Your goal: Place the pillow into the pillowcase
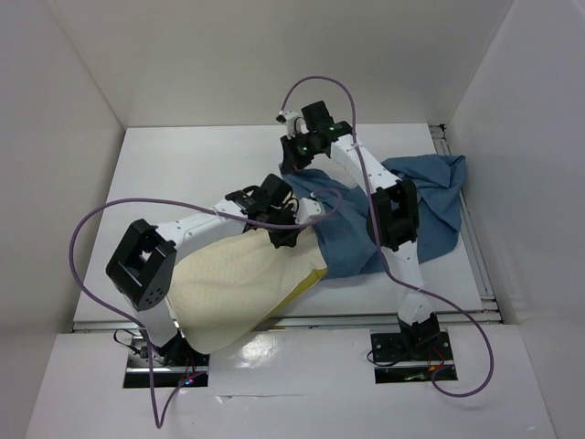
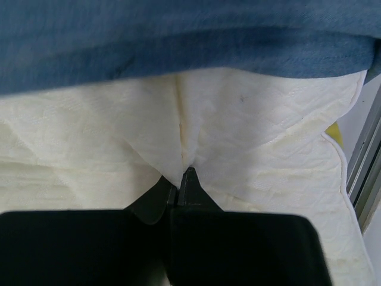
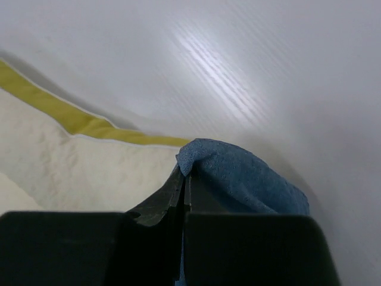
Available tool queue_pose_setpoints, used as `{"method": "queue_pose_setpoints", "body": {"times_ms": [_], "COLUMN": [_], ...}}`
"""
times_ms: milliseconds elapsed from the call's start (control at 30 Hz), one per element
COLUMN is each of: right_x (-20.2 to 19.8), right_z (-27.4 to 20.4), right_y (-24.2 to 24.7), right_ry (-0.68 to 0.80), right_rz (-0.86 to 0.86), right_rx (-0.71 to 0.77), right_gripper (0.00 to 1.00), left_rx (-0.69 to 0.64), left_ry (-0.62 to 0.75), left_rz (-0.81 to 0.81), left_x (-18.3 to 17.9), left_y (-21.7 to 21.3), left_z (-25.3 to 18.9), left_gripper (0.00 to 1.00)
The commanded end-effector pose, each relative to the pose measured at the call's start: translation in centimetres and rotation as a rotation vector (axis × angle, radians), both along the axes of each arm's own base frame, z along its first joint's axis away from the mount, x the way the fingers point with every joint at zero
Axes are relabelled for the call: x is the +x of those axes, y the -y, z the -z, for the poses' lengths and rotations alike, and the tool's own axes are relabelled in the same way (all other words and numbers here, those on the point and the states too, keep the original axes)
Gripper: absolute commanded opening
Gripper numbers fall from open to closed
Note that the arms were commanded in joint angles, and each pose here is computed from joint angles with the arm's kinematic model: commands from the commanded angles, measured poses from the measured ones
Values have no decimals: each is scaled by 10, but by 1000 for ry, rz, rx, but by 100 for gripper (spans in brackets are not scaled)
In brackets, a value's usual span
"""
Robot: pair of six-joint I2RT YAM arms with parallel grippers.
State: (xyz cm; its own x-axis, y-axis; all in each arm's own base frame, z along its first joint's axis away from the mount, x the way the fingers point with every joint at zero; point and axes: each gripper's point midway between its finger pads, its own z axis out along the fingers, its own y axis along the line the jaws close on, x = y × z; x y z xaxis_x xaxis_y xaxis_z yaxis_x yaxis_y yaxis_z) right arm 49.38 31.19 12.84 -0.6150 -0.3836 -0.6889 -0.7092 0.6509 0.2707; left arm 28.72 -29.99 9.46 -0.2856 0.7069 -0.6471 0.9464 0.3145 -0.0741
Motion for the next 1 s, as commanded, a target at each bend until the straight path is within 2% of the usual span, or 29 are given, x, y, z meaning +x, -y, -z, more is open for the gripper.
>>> {"method": "queue_pose_setpoints", "body": {"times_ms": [0,133,333,400,567,700,800,933,967], "right_x": [-18,-54,-102,-116,-158,-158,-135,-117,-116], "right_z": [-73,-100,-110,-107,-84,-56,-41,-44,-50], "right_y": [-34,-44,-60,-65,-79,-70,-51,-38,-40], "right_ry": [102,43,-62,-107,-176,-206,-171,-169,-158], "right_rz": [-184,-320,-478,-512,-582,-528,-435,-381,-390], "right_rx": [188,311,408,427,371,290,210,217,231], "right_gripper": [0,0,0,0,0,0,0,2,17], "left_rx": [-115,-122,-132,-140,-159,-182,-199,-171,-166], "left_ry": [86,103,125,146,180,197,239,286,305], "left_rz": [135,165,171,165,167,159,155,186,171], "left_x": [-14,-18,-17,-13,-10,-8,-7,-14,-11], "left_y": [36,44,49,52,57,61,63,67,65], "left_z": [-41,-46,-51,-56,-67,-81,-96,-90,-91], "left_gripper": [0,0,0,0,0,0,0,0,0]}}
